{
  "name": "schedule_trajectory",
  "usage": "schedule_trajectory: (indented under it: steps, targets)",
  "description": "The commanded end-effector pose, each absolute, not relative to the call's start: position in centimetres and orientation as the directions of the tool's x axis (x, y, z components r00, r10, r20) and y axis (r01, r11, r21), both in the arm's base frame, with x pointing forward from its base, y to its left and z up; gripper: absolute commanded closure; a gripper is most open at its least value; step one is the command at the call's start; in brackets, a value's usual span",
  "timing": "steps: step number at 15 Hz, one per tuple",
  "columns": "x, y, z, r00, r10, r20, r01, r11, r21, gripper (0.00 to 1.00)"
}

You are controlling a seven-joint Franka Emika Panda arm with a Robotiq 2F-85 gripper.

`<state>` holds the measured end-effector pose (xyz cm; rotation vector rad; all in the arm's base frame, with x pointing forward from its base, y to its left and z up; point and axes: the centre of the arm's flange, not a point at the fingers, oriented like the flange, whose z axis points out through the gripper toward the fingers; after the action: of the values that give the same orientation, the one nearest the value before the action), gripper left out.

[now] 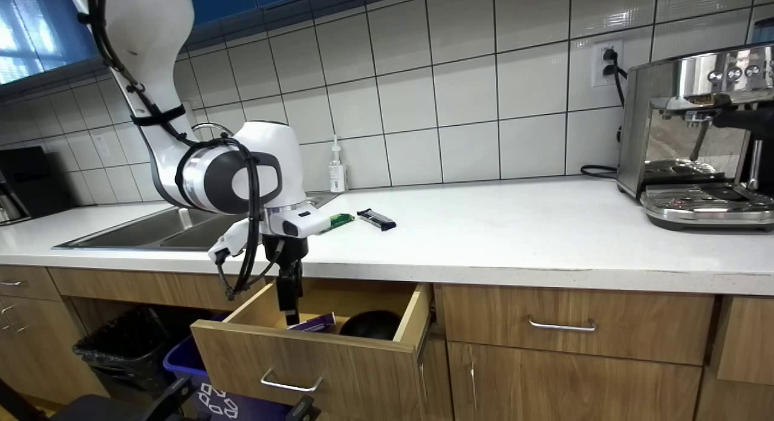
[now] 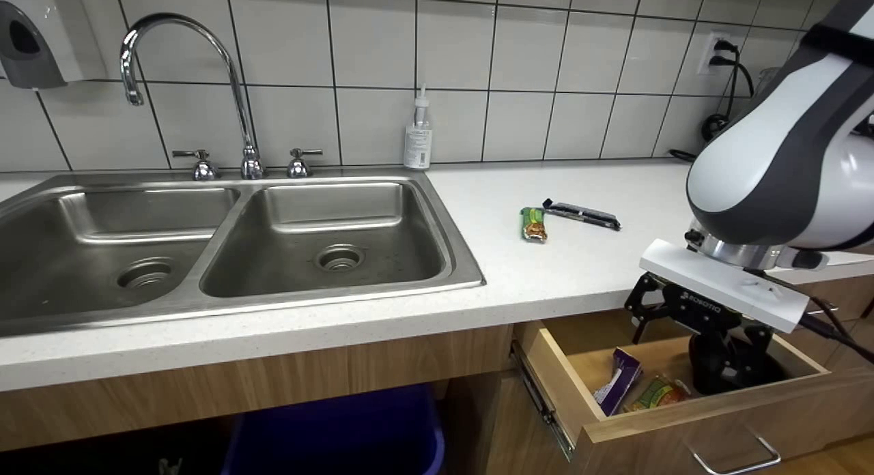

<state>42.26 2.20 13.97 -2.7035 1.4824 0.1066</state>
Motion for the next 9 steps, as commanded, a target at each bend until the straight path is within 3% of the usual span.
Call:
schedule_trajectory:
  steps: [1,9]
  targets:
    - [42.1,2.4,15.8,0.564,-0.822,-0.077,-0.826,-0.563,-0.040,0.00]
    - [41.8,2.9,18.9,0.617,-0.784,-0.065,-0.786,-0.613,-0.078,0.00]
